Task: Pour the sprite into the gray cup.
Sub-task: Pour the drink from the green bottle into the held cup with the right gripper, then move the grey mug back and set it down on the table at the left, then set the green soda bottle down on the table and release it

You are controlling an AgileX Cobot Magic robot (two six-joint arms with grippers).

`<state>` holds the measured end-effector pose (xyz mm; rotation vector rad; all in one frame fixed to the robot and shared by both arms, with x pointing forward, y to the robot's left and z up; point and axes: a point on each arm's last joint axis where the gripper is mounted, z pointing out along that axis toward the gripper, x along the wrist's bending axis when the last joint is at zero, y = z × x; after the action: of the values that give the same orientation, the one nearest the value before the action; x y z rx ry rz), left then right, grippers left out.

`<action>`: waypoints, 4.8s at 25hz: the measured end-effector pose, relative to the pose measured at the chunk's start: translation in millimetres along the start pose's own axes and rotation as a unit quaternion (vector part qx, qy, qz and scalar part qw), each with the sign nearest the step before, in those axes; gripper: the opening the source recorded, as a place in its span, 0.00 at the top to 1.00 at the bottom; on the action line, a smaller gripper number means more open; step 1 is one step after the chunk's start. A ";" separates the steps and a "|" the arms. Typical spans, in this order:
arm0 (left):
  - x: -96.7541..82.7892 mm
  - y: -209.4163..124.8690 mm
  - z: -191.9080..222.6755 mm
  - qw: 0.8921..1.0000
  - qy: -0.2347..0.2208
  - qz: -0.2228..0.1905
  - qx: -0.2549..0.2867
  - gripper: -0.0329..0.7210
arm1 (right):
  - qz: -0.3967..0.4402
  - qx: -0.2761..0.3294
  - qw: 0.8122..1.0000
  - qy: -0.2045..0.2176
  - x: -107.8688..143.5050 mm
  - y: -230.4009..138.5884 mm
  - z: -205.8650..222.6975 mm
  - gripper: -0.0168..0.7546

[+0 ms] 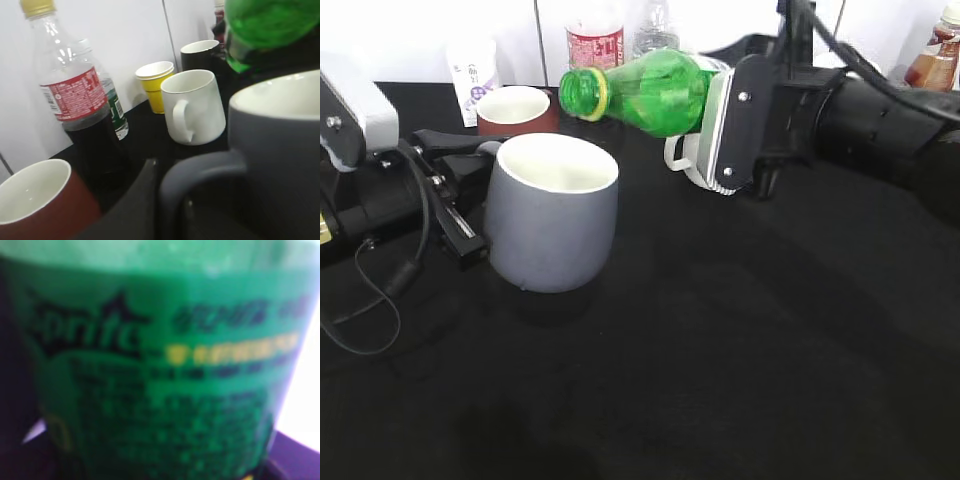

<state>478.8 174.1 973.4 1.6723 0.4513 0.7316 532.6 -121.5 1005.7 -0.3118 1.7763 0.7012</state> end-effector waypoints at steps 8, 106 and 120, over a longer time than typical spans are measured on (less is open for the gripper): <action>-1.2 3.6 0.0 1.000 -0.007 0.003 -0.020 0.90 | -0.086 0.013 0.995 -0.059 -10.9 -1.3 -0.6 0.41; 162.6 -122.3 -21.7 0.934 0.344 -0.069 0.065 0.60 | 0.617 0.090 0.742 -0.244 -61.8 -106.0 -47.4 0.41; 107.6 12.0 -107.2 0.916 0.381 -0.087 0.096 0.60 | 0.592 0.169 0.727 -0.303 1.2 -189.6 -30.5 0.41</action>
<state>483.1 319.0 1020.5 1.4462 1.2367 1.2294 610.7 -288.8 953.0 1.3073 1.2322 1.1325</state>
